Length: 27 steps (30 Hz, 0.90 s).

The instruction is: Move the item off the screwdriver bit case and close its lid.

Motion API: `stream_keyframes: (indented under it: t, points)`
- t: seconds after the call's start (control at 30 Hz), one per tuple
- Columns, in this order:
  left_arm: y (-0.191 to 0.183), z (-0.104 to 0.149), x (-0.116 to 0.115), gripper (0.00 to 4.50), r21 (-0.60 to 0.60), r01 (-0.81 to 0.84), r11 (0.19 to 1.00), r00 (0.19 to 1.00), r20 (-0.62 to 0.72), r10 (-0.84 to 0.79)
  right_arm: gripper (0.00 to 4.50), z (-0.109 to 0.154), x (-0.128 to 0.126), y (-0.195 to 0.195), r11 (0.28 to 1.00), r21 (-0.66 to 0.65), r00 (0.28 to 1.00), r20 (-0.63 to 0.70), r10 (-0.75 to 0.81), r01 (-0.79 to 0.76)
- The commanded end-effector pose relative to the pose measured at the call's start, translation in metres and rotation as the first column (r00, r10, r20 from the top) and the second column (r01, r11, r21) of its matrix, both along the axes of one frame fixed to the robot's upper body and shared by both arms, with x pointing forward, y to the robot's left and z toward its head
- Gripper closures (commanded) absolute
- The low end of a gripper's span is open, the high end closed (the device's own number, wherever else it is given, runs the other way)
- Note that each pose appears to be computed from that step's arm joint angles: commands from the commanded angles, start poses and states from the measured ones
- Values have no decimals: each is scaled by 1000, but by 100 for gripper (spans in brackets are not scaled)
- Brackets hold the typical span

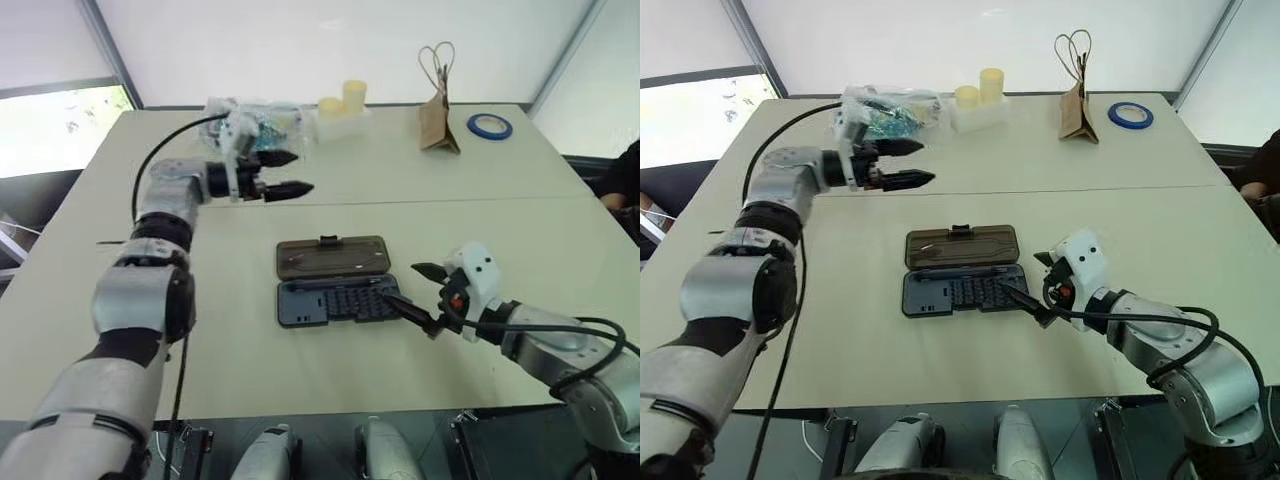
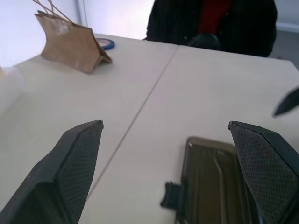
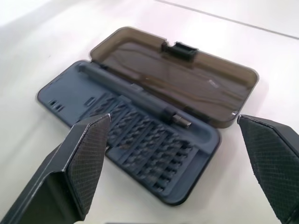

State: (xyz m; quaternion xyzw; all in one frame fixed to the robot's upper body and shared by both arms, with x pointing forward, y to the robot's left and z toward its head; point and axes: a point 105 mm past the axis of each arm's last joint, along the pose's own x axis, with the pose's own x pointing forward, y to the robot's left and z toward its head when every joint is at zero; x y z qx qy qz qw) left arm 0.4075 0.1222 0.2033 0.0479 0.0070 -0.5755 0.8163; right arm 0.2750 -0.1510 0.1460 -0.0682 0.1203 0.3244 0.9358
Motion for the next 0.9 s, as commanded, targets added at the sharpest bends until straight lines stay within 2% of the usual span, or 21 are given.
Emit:
stream_keyframes:
  t: [0.03,0.07,0.2,0.3,0.4,0.53,0.7,0.8,0.87,0.9]
  points:
    - [6,-11,-32,53,-39,29,999,998,-50,-31,0,9,23,-13,996,-57,994,87,-67,72]
    - [6,-21,-48,87,-27,37,999,997,-70,-38,0,7,32,-20,991,-88,991,96,-94,102]
    - [-4,-46,-103,284,20,79,997,988,-138,-75,0,1,55,-32,974,-160,983,115,-141,158]
    - [-11,-54,-122,434,51,86,995,989,-128,-79,0,0,64,-33,972,-173,982,126,-138,158]
    - [-19,-54,-131,443,74,80,994,994,-78,-74,0,3,71,-30,973,-174,982,138,-126,150]
    - [-27,-67,-141,443,148,103,984,994,-38,-98,0,6,78,-28,974,-176,982,151,-115,142]
    - [-32,-88,-132,443,232,78,969,995,35,-89,0,16,85,-23,974,-180,978,183,-103,137]
    - [-32,-110,-127,443,366,59,929,989,106,-105,0,26,89,-20,975,-178,973,212,-95,134]
    - [-28,-126,-129,443,439,62,896,987,108,-121,0,34,91,-18,977,-170,970,226,-91,131]
    - [-28,-129,-129,443,433,51,900,991,89,-99,0,37,92,-16,978,-171,970,229,-79,120]
